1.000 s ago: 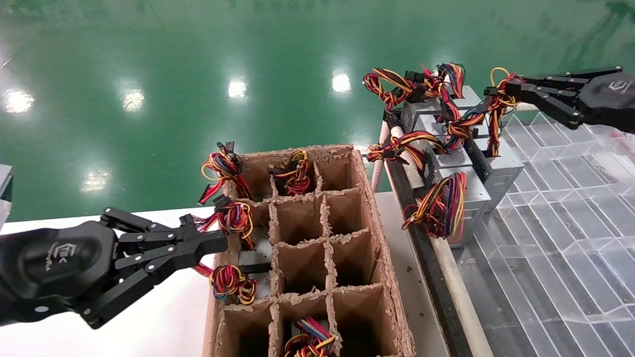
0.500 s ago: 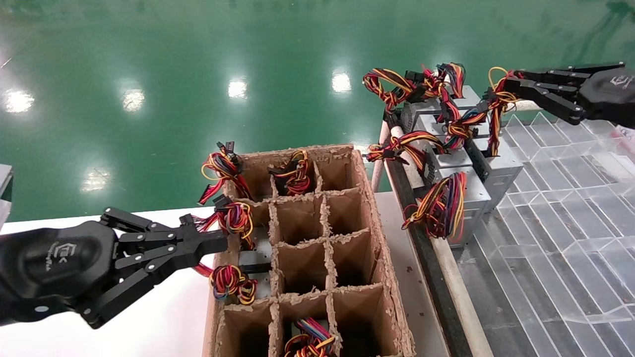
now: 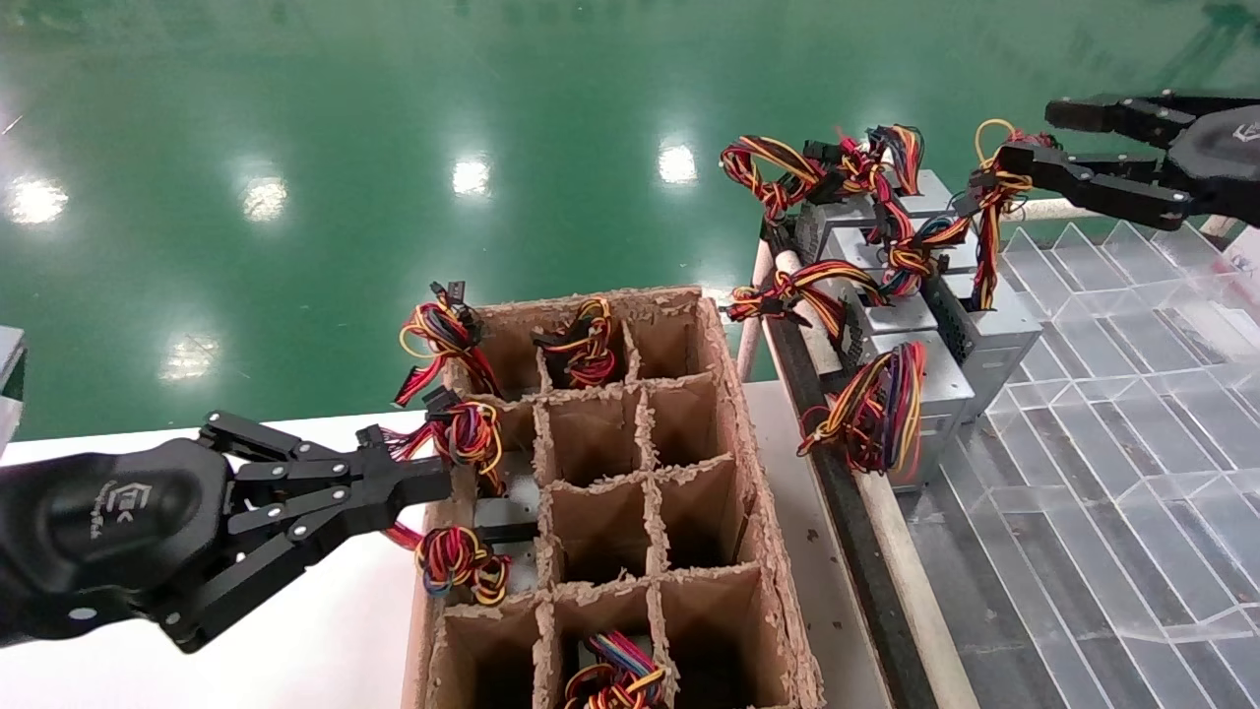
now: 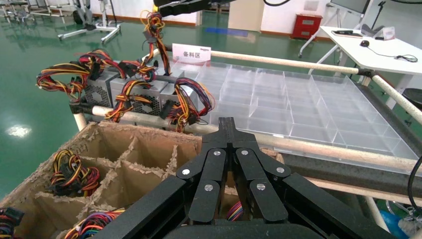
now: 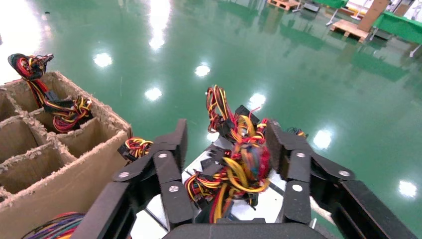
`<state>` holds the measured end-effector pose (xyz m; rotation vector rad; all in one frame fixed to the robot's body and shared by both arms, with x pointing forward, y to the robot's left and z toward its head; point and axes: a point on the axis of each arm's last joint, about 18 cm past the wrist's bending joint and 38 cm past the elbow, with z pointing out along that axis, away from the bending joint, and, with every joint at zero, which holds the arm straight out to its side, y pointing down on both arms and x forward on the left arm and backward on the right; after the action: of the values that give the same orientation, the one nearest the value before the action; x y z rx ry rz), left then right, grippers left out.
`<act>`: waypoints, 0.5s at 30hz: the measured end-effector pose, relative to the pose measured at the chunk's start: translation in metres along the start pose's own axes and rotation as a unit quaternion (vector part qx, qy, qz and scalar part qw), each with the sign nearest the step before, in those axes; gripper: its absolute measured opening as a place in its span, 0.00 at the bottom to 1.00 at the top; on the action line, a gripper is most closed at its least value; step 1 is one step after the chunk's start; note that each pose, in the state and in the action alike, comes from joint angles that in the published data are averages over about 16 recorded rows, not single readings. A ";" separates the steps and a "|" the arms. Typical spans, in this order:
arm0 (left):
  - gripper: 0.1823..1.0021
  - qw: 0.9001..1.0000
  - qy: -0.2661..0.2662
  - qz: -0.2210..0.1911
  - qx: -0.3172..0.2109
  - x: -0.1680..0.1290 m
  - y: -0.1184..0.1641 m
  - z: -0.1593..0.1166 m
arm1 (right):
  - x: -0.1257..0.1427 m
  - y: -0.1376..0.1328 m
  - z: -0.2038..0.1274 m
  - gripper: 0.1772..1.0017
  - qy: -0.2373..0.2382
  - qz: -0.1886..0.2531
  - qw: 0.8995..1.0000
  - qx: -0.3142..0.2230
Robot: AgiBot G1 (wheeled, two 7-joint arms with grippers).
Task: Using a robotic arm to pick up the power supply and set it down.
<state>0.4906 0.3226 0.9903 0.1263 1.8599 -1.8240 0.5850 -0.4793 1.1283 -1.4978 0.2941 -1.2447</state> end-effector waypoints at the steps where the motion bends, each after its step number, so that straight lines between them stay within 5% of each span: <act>1: 0.01 1.000 0.000 0.000 0.000 0.000 0.000 0.000 | 0.000 -0.002 0.000 0.41 0.001 -0.001 1.000 0.005; 15: 0.01 1.000 0.000 0.000 0.000 0.000 0.000 0.000 | -0.004 -0.020 -0.002 0.78 -0.003 0.006 0.997 0.080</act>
<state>0.4906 0.3226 0.9903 0.1263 1.8599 -1.8240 0.5729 -0.4706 1.1427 -1.3613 0.1950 -1.2243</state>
